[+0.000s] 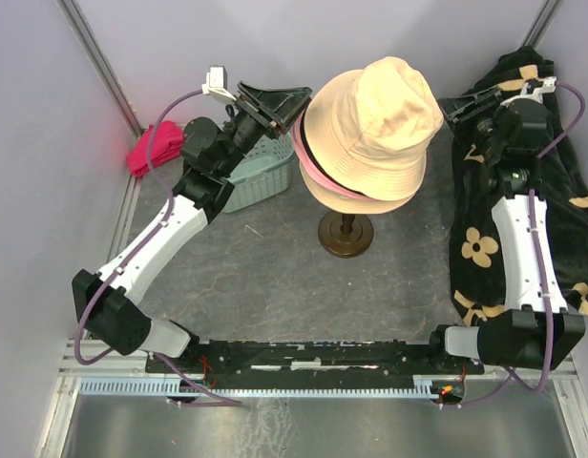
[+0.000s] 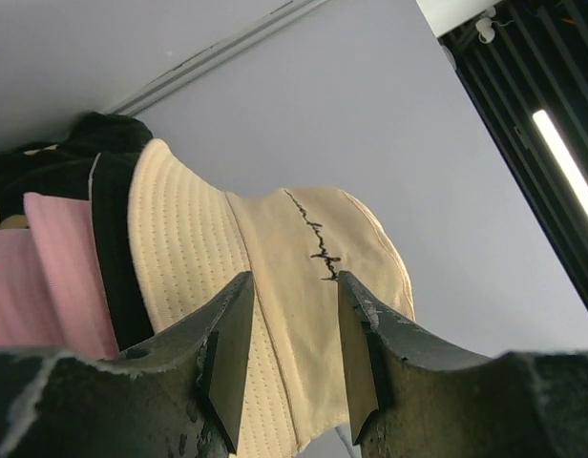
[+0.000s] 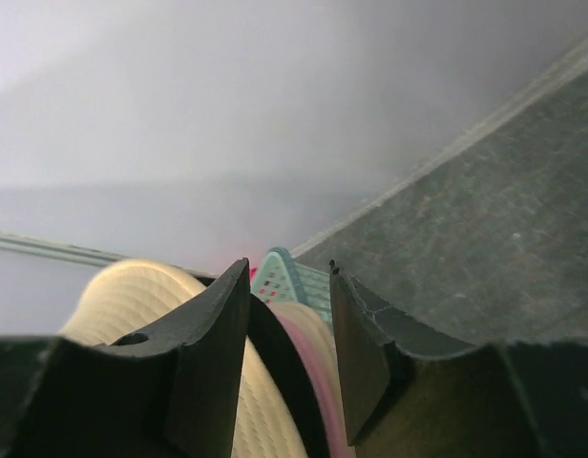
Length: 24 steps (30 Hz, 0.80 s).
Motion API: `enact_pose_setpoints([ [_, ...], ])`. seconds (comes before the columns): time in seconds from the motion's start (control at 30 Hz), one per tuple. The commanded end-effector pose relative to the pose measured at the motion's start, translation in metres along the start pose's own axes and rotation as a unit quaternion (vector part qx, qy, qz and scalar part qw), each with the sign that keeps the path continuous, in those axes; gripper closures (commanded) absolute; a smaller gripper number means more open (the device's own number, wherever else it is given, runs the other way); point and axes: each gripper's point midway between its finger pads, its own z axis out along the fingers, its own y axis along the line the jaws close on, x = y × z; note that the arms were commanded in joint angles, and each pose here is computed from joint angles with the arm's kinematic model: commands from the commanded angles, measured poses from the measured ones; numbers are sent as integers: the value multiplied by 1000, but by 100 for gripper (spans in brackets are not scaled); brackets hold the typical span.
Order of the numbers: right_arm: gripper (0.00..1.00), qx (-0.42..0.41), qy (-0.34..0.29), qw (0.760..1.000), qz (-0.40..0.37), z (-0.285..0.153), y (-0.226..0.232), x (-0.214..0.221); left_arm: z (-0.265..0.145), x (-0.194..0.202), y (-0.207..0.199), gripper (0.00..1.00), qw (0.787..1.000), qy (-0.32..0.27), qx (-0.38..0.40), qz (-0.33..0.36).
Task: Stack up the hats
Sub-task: Stack the hat on the hat.
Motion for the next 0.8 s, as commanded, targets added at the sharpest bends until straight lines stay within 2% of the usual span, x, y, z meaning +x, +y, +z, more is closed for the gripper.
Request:
enact_pose_setpoints([
  [0.0,54,-122,-22,992,13,-2,69,-25,6,3,-30,53,999,7,44,3],
  [0.13,57,-147,-8,989,24,4,83,-24,14,12,-24,53,999,17,37,-1],
  [0.5,55,-212,77,971,83,36,95,13,25,30,2,54,999,34,3,-4],
  [0.77,59,-222,117,966,71,17,104,48,28,33,18,54,999,37,-22,3],
])
